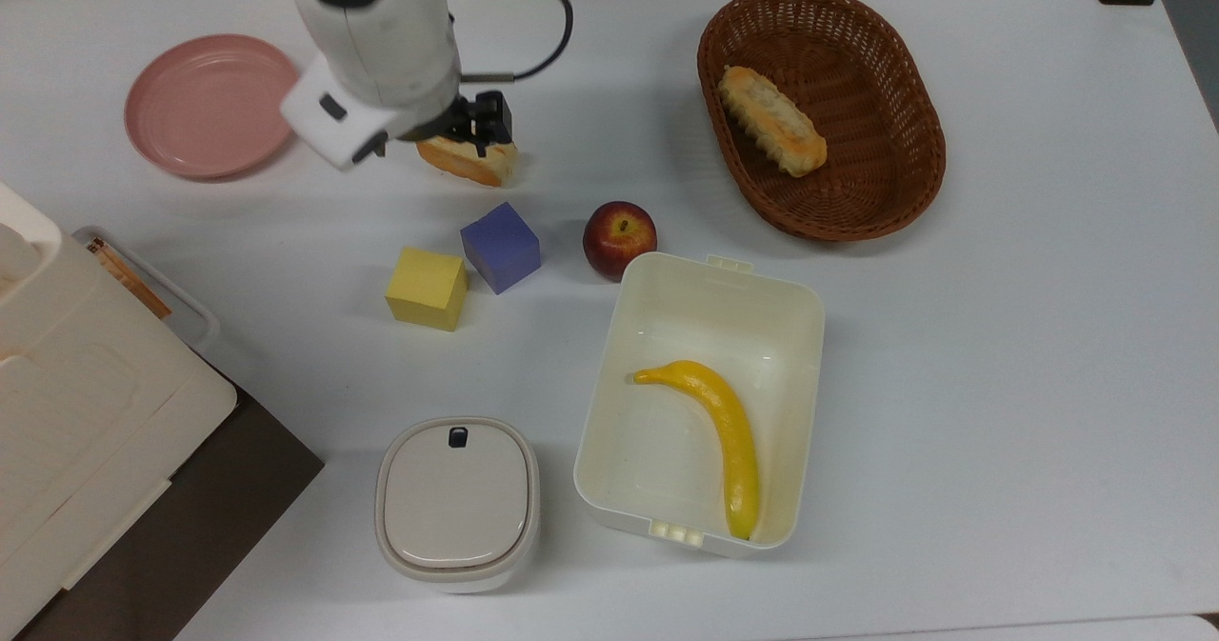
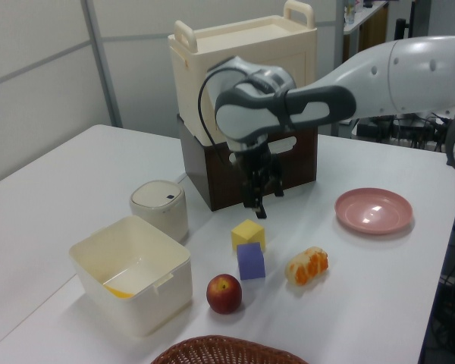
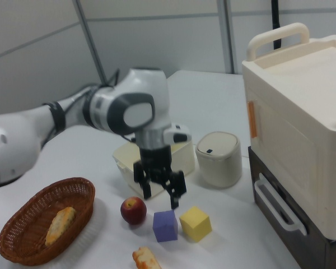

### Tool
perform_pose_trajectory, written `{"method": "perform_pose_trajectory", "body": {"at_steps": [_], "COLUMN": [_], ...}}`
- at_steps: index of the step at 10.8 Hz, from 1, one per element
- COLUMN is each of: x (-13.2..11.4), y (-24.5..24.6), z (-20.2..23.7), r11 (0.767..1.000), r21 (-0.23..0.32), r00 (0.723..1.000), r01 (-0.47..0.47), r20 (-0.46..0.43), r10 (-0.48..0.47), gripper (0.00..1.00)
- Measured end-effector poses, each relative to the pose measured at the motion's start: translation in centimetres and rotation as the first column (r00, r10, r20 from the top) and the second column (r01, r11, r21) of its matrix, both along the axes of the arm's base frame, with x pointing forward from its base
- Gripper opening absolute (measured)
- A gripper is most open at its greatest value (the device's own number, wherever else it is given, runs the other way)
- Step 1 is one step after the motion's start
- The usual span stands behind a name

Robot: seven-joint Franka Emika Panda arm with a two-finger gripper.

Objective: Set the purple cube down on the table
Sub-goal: 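Open the gripper, release the purple cube, and raise the gripper away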

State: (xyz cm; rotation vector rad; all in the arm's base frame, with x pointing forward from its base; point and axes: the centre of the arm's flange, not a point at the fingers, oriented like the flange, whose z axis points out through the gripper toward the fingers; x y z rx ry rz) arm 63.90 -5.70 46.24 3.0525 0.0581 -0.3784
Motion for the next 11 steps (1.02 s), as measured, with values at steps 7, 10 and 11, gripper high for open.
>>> {"method": "perform_pose_trajectory", "body": {"at_steps": [7,10,11], "x": [-2.0,-2.0,-2.0], "y": [1.3,1.2,1.1], "z": [10.1,9.9,9.9], "r11": [1.0,1.0,1.0], "r21": [-0.005,-0.003,-0.003], "r00": [0.986,0.987,0.987], "r01": [0.008,-0.018,-0.021], "r20": [0.167,0.162,0.162], "r10": [-0.007,0.018,0.021], "gripper": [1.0,1.0,1.0]}}
